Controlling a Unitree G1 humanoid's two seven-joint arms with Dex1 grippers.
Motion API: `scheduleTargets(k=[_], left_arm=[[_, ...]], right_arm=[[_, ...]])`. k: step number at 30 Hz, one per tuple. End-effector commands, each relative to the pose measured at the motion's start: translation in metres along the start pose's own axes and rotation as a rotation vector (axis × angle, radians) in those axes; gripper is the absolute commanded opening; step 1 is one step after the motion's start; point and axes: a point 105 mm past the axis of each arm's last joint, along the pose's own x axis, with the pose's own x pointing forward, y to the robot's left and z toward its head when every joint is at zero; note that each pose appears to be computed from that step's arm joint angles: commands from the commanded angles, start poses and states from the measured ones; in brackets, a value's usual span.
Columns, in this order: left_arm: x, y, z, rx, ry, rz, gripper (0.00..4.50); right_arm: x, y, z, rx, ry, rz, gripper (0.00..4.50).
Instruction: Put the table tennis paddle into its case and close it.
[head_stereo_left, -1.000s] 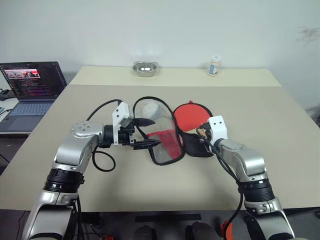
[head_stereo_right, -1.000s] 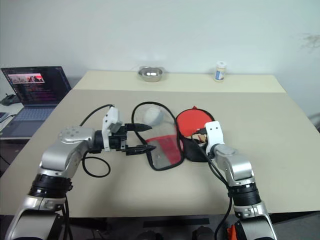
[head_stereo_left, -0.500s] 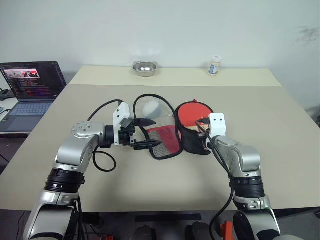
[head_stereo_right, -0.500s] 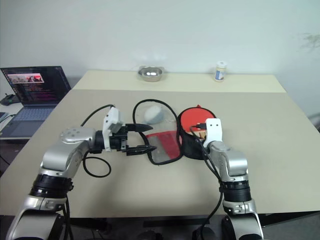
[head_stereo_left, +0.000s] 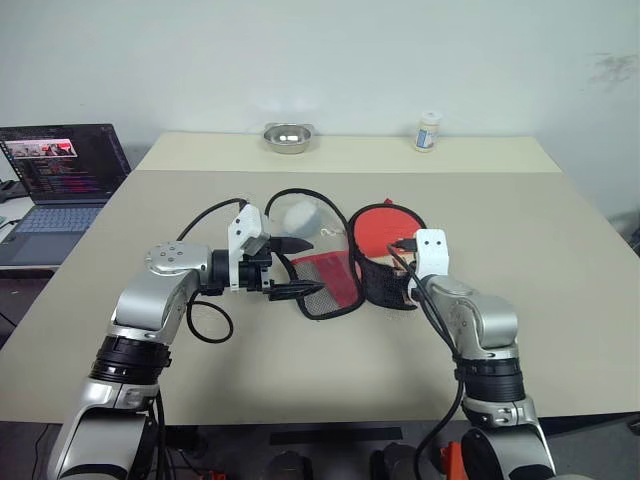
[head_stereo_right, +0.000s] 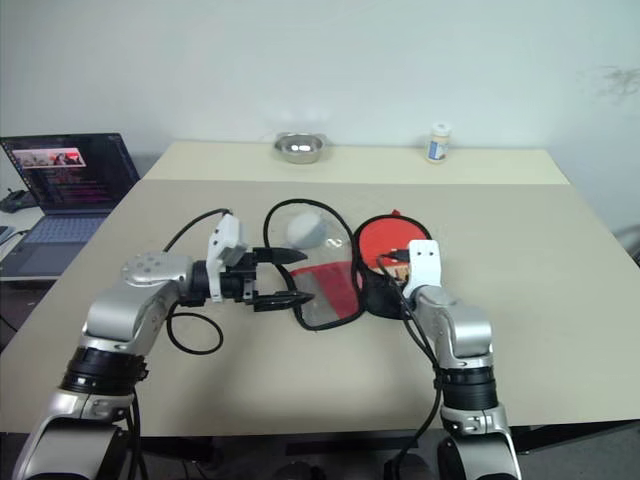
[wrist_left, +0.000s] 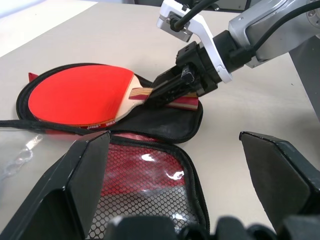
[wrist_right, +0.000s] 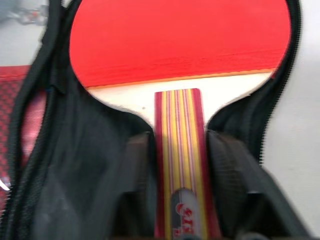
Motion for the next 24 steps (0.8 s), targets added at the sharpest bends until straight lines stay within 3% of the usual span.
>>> scheduleTargets(k=[1, 4, 5, 8, 15, 20, 24], left_arm=[[0.001, 0.001, 0.013, 0.059, -0.026, 0.000, 4.50], [0.001, 0.001, 0.013, 0.060, -0.026, -0.001, 4.50], [0.001, 0.001, 0.013, 0.059, -0.027, -0.001, 4.50], [0.000, 0.001, 0.013, 0.058, -0.030, 0.002, 4.50], [-0.004, 0.004, 0.013, 0.048, -0.034, 0.042, 4.50], [-0.016, 0.005, 0.000, 0.007, 0.001, 0.087, 4.50], [-0.031, 0.009, -0.021, 0.016, 0.105, 0.115, 4.50]], right_arm=[[-0.007, 0.008, 0.019, -0.002, -0.083, 0.030, 3.34], [-0.009, 0.015, 0.021, 0.002, -0.095, 0.056, 4.39], [-0.011, 0.018, 0.023, 0.003, -0.099, 0.073, 4.45], [-0.020, 0.020, 0.031, -0.027, -0.124, 0.124, 4.45], [-0.055, -0.021, 0.050, -0.150, -0.202, 0.137, 4.45], [-0.103, -0.028, 0.064, -0.299, -0.331, 0.363, 4.45], [-0.133, -0.033, 0.054, -0.366, -0.262, 0.515, 4.45]])
